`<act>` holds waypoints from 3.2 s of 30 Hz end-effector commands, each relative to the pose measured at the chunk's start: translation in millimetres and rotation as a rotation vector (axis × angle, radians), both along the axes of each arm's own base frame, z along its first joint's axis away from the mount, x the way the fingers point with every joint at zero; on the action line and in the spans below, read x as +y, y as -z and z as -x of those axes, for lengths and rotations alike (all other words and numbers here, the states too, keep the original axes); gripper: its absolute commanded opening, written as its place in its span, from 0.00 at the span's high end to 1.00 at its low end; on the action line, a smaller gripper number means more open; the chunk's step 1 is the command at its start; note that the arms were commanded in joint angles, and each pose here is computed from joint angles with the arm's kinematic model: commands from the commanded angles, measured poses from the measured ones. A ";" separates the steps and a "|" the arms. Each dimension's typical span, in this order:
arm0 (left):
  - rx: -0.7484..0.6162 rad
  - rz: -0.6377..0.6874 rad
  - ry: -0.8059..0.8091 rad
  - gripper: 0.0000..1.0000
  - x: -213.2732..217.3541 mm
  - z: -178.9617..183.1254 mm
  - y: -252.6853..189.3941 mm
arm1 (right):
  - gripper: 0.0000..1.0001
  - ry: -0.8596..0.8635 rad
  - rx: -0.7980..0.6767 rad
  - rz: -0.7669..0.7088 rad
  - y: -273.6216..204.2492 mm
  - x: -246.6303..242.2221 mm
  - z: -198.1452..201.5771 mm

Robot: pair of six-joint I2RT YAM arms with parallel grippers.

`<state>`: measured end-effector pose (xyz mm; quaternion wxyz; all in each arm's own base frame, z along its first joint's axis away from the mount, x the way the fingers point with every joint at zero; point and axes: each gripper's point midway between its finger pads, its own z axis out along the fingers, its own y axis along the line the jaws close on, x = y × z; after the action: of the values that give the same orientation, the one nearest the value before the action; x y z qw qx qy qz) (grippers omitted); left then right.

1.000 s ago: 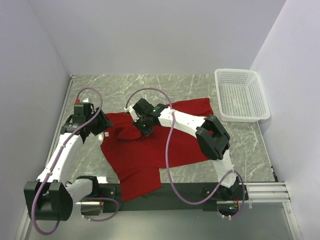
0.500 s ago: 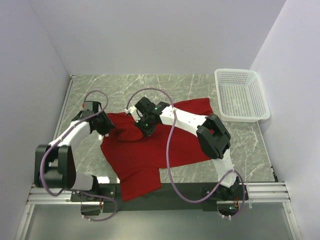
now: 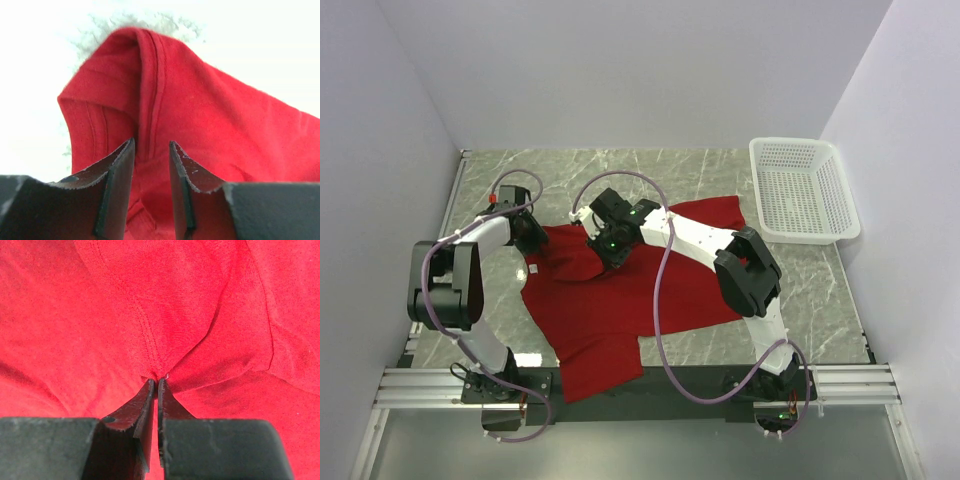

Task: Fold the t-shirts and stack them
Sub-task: Fold the tshirt

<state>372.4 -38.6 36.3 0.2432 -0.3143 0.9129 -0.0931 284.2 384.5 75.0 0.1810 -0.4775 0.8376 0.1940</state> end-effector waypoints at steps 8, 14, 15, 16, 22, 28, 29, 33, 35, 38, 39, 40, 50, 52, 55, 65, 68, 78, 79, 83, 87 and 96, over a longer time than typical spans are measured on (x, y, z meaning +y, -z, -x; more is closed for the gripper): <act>0.001 -0.058 0.009 0.70 9.5 -17.0 5.5 | 0.93 0.005 0.008 -0.026 -6.6 5.6 -7.8; 0.002 -0.079 0.007 0.93 15.5 -22.6 4.3 | 0.93 -0.010 -0.008 -0.026 -12.0 0.5 -11.4; 0.002 -0.091 0.004 0.93 18.2 -22.6 2.5 | 0.93 -0.021 -0.007 -0.023 -11.8 -1.1 -10.6; -0.004 -0.099 0.006 0.93 19.4 -24.3 -0.6 | 0.93 -0.040 -0.006 -0.026 -12.6 -4.0 -11.6; -0.004 -0.128 0.014 0.94 28.1 -31.2 -8.6 | 0.96 -0.111 0.023 -0.005 -9.5 -22.6 -10.9; -0.001 -0.100 0.034 0.93 23.6 -35.3 -5.2 | 0.85 -0.148 0.056 -0.023 -9.0 -28.2 -6.1; -0.003 -0.097 0.035 0.92 23.1 -35.9 -6.1 | 0.81 -0.154 0.062 -0.027 -9.3 -27.8 -4.5; -0.010 -0.083 0.052 0.91 19.6 -38.9 -8.4 | 0.58 -0.195 0.038 -0.070 -26.1 -23.8 -2.6; -0.013 -0.076 0.059 0.89 18.1 -39.3 -9.6 | 0.54 -0.252 -0.011 -0.114 -44.5 -20.4 -1.1; -0.028 -0.067 0.066 0.89 15.9 -40.6 -14.3 | 0.50 -0.379 -0.049 -0.209 -68.0 -12.4 10.7; -0.032 -0.067 0.066 0.88 15.9 -41.2 -14.9 | 0.50 -0.440 -0.069 -0.230 -70.3 -10.3 14.5; -0.037 -0.068 0.067 0.88 16.0 -41.1 -16.8 | 0.49 -0.505 -0.071 -0.267 -75.7 -0.4 28.3; -0.035 -0.013 0.106 0.87 5.0 -39.5 -12.6 | 0.48 -0.603 -0.345 -0.132 -27.1 84.0 42.5; -0.034 -0.002 0.111 0.87 2.9 -38.3 -11.0 | 0.49 -0.565 -0.352 -0.123 -18.3 96.7 36.4; -0.033 0.009 0.116 0.87 0.7 -38.0 -8.9 | 0.49 -0.487 -0.404 -0.122 -15.8 110.5 23.7; -0.028 0.019 0.128 0.87 -1.5 -38.1 -5.8 | 0.50 -0.340 -0.392 -0.049 14.7 125.4 1.3; -0.033 0.019 0.131 0.87 -1.7 -39.0 -7.1 | 0.50 -0.341 -0.386 -0.046 18.4 126.3 3.0; -0.027 0.024 0.137 0.87 -2.9 -38.1 -5.4 | 0.51 -0.343 -0.344 -0.027 38.8 129.8 11.1; -0.029 0.027 0.139 0.87 -3.4 -38.3 -5.6 | 0.51 -0.337 -0.338 -0.020 40.9 129.0 10.1; -0.025 0.029 0.141 0.87 -3.9 -36.7 -4.2 | 0.52 -0.317 -0.338 -0.013 44.6 131.1 6.9; -0.025 0.029 0.141 0.87 -3.9 -36.6 -3.9 | 0.57 -0.315 -0.336 -0.014 44.5 130.0 6.8; -0.019 0.022 0.146 0.87 -2.9 -36.6 -2.3 | 0.87 -0.318 -0.337 -0.070 20.6 124.8 8.8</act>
<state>400.8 -41.0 36.7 0.2303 -0.2606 0.9304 -0.1159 274.7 505.2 25.7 0.2777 -0.6294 0.7110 0.1454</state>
